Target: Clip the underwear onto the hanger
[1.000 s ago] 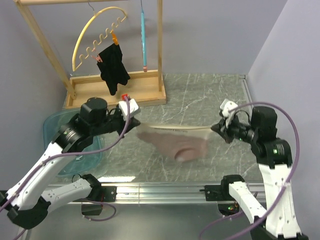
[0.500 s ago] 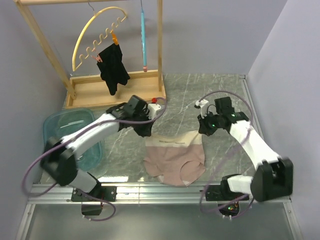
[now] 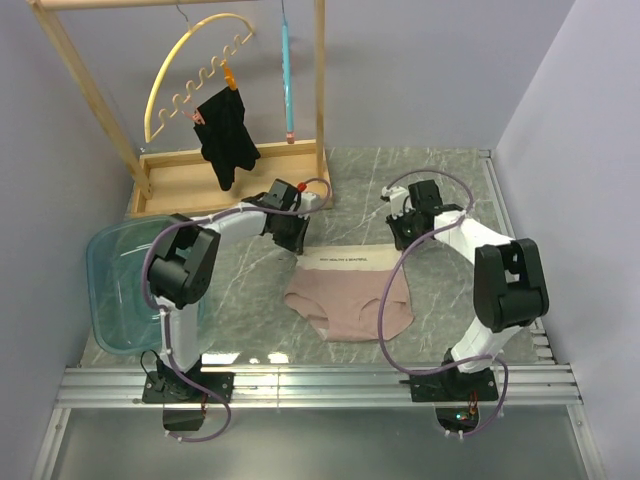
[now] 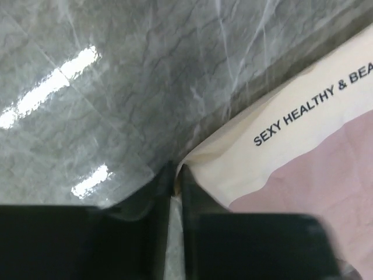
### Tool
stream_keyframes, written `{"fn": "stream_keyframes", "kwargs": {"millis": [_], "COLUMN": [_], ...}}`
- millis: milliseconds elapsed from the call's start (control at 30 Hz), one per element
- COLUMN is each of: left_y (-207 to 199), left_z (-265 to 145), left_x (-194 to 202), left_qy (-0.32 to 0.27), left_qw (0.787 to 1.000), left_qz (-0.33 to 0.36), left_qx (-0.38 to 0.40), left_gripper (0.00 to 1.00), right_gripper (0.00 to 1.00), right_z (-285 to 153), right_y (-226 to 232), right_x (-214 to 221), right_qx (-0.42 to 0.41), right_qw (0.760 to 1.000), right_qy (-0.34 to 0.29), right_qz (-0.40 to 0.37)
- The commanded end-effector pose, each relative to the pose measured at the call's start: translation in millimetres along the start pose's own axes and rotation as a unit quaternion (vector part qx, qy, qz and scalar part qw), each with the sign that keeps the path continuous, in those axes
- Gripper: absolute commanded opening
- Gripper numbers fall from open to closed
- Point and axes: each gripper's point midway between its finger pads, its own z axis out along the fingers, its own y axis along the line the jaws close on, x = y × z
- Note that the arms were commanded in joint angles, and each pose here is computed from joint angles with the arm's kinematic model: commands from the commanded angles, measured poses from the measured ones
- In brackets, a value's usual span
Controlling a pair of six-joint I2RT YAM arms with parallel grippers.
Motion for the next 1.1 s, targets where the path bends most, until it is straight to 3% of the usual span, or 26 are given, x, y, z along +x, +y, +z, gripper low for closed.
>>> {"fn": "stream_keyframes", "kwargs": {"millis": [0, 67, 100, 133, 167, 267, 367, 700, 867, 1067], "left_y": [-4.9, -1.1, -2.5, -2.6, -2.1, -12.7, -41.4, -106.4, -99.0, -87.0], "left_z": [-5.7, -18.6, -32.5, -41.3, -50.0, -86.9, -108.9, -72.2, -53.8, -48.4], "left_x": [-34.6, -44.8, -49.2, -53.2, -51.3, -45.3, -25.8, 90.2, 138.4, 170.7], "left_qy": [-0.047, -0.056, -0.063, -0.073, -0.074, -0.092, -0.091, 0.052, 0.117, 0.182], "left_qw": [0.999, 0.998, 0.998, 0.997, 0.997, 0.99, 0.977, 0.919, 0.888, 0.861], "left_qz": [-0.007, -0.006, 0.008, 0.019, 0.027, 0.101, 0.175, 0.349, 0.416, 0.45], "left_qx": [0.021, 0.018, 0.024, 0.024, 0.019, 0.027, 0.085, 0.177, 0.156, 0.15], "left_gripper": [0.2, 0.38, 0.53, 0.58, 0.71, 0.82, 0.83, 0.75, 0.74, 0.73], "right_gripper": [0.19, 0.41, 0.57, 0.61, 0.65, 0.66, 0.61, 0.44, 0.42, 0.41], "right_z": [-7.8, -14.4, -25.1, -26.1, -38.9, -66.7, -80.1, -49.9, -38.7, -38.0], "right_y": [-21.9, -22.2, -22.4, -23.0, -23.8, -12.9, 13.0, 57.3, 56.3, 60.6], "right_x": [-33.4, -37.6, -40.8, -38.7, -43.8, -48.4, -35.4, 45.1, 68.7, 89.0], "right_qx": [0.042, 0.044, 0.049, 0.05, 0.056, 0.042, -0.009, -0.097, -0.105, -0.124], "right_qw": [0.998, 0.998, 0.998, 0.998, 0.997, 0.998, 0.999, 0.987, 0.977, 0.964], "right_qy": [-0.038, -0.037, -0.04, -0.035, -0.047, -0.056, -0.034, 0.124, 0.183, 0.232], "right_qz": [0.016, 0.023, 0.018, 0.02, 0.012, -0.006, -0.024, -0.024, -0.029, -0.044]}}
